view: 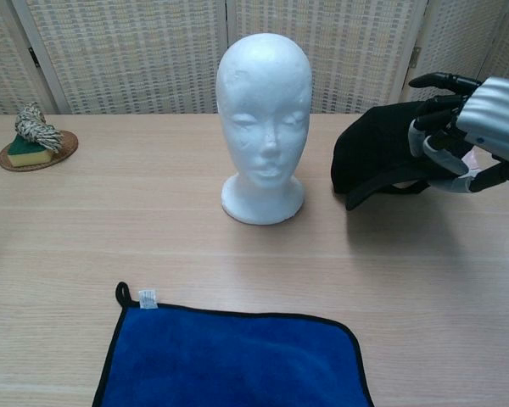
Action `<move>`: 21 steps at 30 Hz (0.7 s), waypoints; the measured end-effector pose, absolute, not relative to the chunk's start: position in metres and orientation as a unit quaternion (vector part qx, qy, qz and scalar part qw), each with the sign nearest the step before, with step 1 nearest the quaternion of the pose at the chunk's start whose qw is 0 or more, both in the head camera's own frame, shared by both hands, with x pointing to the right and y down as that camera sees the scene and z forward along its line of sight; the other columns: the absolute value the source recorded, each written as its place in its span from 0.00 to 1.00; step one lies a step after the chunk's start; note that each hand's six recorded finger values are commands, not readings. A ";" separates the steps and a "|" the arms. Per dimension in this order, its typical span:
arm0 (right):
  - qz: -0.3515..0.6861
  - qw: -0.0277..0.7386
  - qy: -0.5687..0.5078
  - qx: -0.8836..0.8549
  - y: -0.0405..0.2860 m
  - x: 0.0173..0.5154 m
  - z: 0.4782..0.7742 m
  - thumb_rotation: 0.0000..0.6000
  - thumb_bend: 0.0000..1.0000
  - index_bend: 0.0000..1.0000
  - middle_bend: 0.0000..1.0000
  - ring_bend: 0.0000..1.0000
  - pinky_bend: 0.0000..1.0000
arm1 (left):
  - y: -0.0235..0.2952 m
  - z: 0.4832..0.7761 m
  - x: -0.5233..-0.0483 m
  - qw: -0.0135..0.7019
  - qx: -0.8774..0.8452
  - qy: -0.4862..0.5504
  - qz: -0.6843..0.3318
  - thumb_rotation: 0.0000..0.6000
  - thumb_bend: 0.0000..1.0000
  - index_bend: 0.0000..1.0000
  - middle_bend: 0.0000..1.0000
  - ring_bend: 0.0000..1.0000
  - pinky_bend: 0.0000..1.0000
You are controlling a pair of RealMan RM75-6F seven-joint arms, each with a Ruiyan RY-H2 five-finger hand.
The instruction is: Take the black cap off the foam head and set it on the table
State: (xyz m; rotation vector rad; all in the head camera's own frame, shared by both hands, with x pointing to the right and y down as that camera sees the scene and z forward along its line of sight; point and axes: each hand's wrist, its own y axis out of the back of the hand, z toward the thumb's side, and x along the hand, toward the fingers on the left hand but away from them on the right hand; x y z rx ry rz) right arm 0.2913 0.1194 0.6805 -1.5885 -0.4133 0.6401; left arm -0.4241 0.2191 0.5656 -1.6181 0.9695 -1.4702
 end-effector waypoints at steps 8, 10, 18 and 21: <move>0.300 0.630 -0.197 -0.689 0.118 0.302 0.681 1.00 0.02 0.54 0.35 0.22 0.03 | 0.219 0.564 -0.423 0.367 -0.630 0.377 -0.571 1.00 0.22 0.30 0.26 0.25 0.18; 0.310 0.627 -0.199 -0.686 0.117 0.306 0.683 1.00 0.01 0.51 0.33 0.21 0.03 | 0.219 0.564 -0.423 0.367 -0.631 0.376 -0.571 1.00 0.22 0.30 0.26 0.25 0.18; 0.353 0.612 -0.217 -0.674 0.114 0.324 0.689 1.00 0.00 0.27 0.19 0.09 0.00 | 0.219 0.564 -0.422 0.368 -0.632 0.376 -0.570 1.00 0.22 0.30 0.26 0.25 0.18; 0.376 0.604 -0.222 -0.667 0.113 0.332 0.694 1.00 0.00 0.10 0.10 0.01 0.00 | 0.219 0.565 -0.421 0.367 -0.633 0.374 -0.570 1.00 0.22 0.30 0.26 0.25 0.18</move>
